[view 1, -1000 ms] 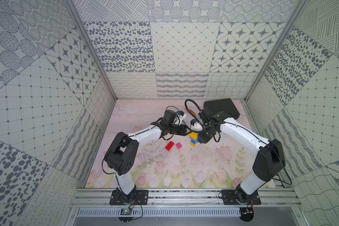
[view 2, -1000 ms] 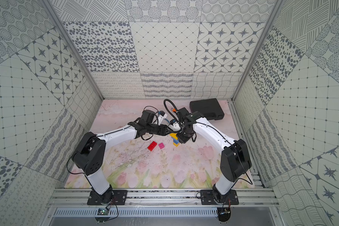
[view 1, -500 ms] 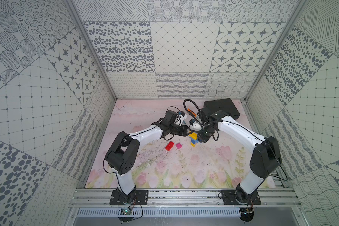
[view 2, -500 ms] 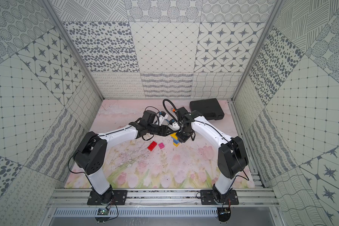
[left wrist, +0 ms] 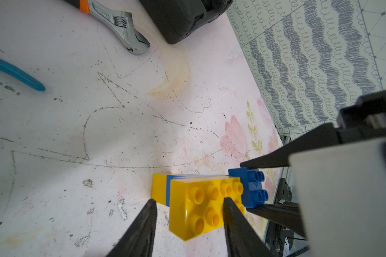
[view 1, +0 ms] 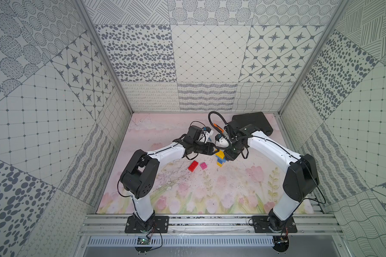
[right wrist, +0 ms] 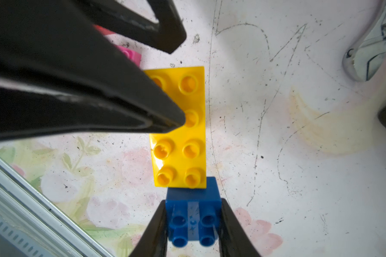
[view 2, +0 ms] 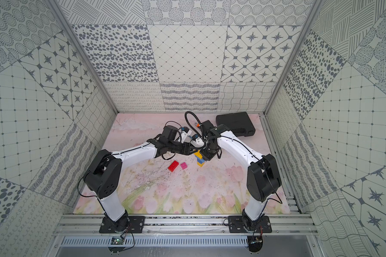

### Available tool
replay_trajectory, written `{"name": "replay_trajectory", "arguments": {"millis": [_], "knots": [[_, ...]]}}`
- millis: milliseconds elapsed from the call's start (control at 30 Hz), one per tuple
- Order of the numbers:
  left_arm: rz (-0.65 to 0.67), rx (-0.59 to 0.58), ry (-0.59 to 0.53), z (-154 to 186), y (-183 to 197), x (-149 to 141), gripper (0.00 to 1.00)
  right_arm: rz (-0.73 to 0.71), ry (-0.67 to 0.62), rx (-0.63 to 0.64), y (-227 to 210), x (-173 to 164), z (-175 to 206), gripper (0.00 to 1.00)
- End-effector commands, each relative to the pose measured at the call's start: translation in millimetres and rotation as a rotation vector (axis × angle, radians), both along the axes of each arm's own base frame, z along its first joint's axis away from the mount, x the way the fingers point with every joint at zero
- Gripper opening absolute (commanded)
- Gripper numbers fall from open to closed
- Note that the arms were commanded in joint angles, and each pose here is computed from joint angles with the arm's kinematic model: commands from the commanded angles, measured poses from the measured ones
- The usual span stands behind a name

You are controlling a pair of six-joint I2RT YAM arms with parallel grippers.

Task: Assemble a spoon with lego
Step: Assemble the lego brick with the lego brick.

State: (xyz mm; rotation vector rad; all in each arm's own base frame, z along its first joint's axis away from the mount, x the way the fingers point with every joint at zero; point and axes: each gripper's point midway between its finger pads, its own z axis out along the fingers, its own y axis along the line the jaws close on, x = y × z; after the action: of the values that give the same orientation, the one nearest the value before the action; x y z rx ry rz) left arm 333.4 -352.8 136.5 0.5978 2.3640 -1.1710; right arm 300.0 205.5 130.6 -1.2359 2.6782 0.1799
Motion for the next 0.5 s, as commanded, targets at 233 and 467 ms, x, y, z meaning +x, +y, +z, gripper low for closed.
{"name": "replay_trajectory", "arguments": {"millis": [233,467], "knots": [[-0.046,-0.016,-0.019,4.3,-6.6,-5.2,0.49,0.015,0.029,0.009,4.4,-0.5,-6.7,0.12],[-0.045,-0.013,-0.016,2.8,-6.5,-6.1,0.49,0.016,0.054,-0.008,3.2,-4.0,-9.3,0.12]]}}
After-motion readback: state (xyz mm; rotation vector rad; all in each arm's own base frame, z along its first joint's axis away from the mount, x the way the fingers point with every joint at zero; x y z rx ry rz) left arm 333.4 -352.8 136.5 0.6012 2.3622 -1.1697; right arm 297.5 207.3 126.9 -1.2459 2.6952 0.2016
